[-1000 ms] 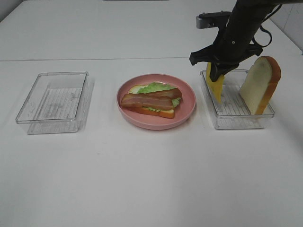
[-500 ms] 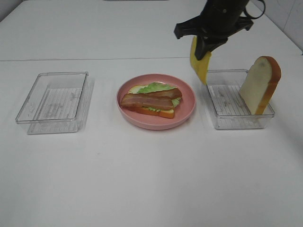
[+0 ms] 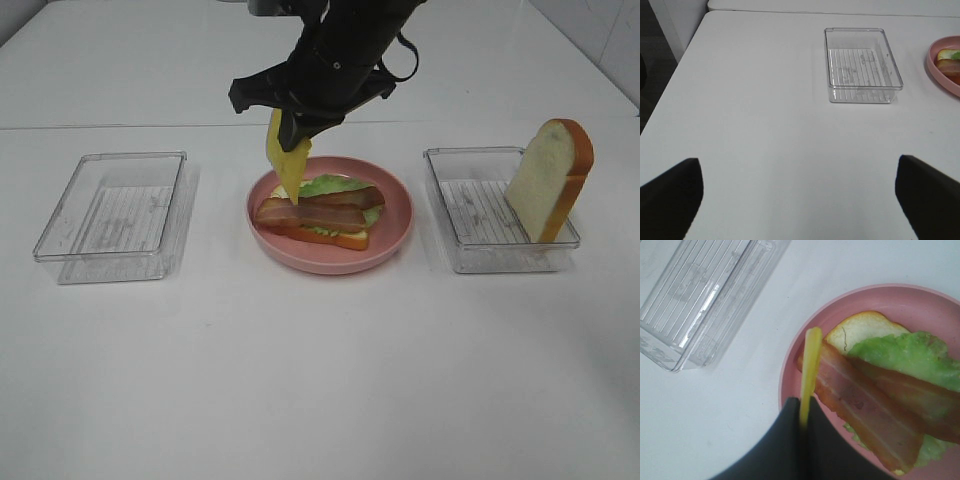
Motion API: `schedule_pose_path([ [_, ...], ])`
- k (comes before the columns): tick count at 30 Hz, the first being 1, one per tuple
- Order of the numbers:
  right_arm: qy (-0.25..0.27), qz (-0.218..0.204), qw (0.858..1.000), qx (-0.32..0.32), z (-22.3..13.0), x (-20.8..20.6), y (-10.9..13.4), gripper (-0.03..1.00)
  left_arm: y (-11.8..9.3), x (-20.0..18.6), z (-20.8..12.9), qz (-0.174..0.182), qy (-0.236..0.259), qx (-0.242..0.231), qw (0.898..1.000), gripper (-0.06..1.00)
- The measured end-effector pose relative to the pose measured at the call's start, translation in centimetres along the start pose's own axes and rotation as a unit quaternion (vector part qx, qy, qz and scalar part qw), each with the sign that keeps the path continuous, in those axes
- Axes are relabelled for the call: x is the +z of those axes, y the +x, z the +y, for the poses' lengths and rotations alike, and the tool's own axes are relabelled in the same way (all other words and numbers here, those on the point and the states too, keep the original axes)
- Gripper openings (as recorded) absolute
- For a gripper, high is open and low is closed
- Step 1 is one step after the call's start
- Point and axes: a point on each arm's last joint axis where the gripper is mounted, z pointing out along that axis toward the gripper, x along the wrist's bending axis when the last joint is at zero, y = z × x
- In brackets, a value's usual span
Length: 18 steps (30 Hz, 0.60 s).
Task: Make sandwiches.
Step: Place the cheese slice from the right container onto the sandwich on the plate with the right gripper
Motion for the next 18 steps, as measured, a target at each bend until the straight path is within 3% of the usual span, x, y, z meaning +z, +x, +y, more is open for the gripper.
schedule_pose_path([
  [15, 0.021, -0.008, 1.000, 0.009, -0.7, 4.3, -1.0, 0.03, 0.0, 0.0, 0.0, 0.000, 0.000, 0.000, 1.000, 0.96],
  [18, 0.028, -0.018, 0.999, 0.029, -0.8, 5.0, -2.3, 0.03, 0.0, 0.0, 0.0, 0.000, 0.000, 0.000, 1.000, 0.96],
])
